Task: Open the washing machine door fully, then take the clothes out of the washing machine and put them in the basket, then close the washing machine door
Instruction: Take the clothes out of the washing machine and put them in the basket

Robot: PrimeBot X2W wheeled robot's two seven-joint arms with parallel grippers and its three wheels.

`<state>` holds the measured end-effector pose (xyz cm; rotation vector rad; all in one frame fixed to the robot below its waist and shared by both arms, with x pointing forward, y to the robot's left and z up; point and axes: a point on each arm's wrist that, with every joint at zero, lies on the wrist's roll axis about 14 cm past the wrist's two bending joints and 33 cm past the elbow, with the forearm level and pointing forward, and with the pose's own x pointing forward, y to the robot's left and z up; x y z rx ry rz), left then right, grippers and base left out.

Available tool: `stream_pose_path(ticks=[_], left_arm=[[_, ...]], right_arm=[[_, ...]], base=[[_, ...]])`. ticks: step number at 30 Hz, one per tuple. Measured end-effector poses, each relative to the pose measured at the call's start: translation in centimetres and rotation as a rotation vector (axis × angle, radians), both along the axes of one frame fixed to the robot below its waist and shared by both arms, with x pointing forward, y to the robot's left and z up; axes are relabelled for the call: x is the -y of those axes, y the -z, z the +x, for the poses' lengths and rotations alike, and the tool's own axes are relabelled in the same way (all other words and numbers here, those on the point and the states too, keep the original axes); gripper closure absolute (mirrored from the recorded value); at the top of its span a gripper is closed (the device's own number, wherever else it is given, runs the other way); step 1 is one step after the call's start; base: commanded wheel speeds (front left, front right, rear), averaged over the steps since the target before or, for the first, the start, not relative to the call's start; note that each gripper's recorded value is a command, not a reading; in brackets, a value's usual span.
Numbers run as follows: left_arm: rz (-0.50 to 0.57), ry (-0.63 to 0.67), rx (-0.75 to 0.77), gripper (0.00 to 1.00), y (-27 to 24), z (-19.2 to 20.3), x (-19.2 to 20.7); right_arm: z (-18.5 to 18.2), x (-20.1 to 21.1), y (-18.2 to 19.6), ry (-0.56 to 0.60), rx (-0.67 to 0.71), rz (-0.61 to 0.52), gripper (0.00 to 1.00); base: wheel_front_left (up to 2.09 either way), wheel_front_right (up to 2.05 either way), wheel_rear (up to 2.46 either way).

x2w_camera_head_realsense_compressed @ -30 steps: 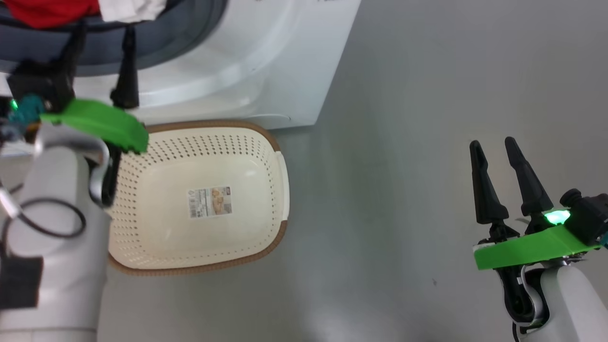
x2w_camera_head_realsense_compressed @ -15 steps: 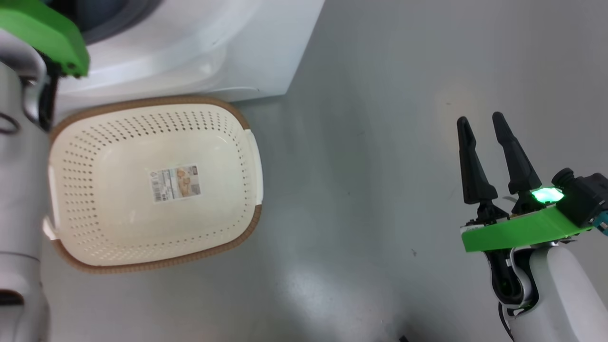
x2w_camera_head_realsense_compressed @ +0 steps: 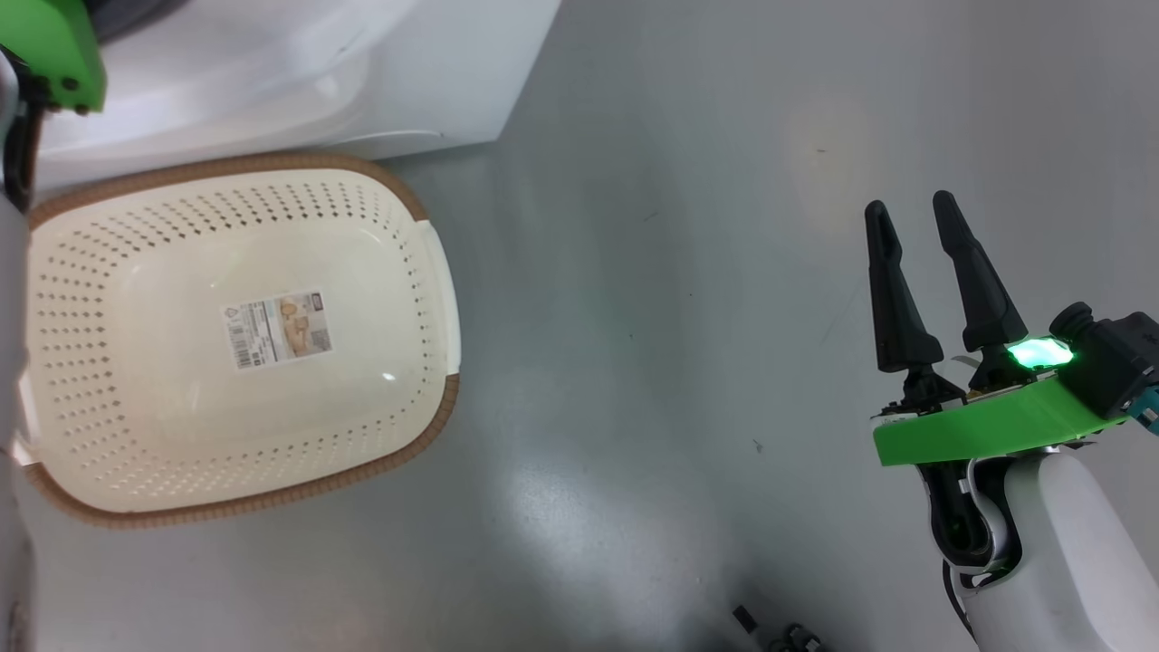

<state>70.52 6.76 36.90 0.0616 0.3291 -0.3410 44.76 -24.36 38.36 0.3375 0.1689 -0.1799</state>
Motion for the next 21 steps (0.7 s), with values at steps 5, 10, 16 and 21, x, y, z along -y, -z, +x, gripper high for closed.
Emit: stream_pose_path(ticks=[5, 10, 16, 21], left_arm=[[0.003, 0.001, -0.007, 0.62, 0.3, 0.4, 0.2], [0.010, 0.009, -0.016, 1.00, 0.5, 0.1, 0.4], [-0.016, 0.004, 0.029, 1.00, -0.6, 0.1, 0.5], [-0.096, -0.048, 0.074, 1.00, -2.3, -0.1, 0.3]], right_arm=[[-0.2, 0.4, 0.1, 0.010, -0.007, -0.007, 0.00], [-0.2, 0.4, -0.1, 0.010, 0.000, -0.008, 0.00], [0.0, 0.2, -0.5, 0.005, 0.012, -0.003, 0.00], [0.3, 0.1, -1.0, 0.002, 0.030, 0.000, 0.00]], base=[[0.00, 0.00, 0.00], [0.00, 0.00, 0.00], [0.00, 0.00, 0.00], [0.00, 0.00, 0.00]])
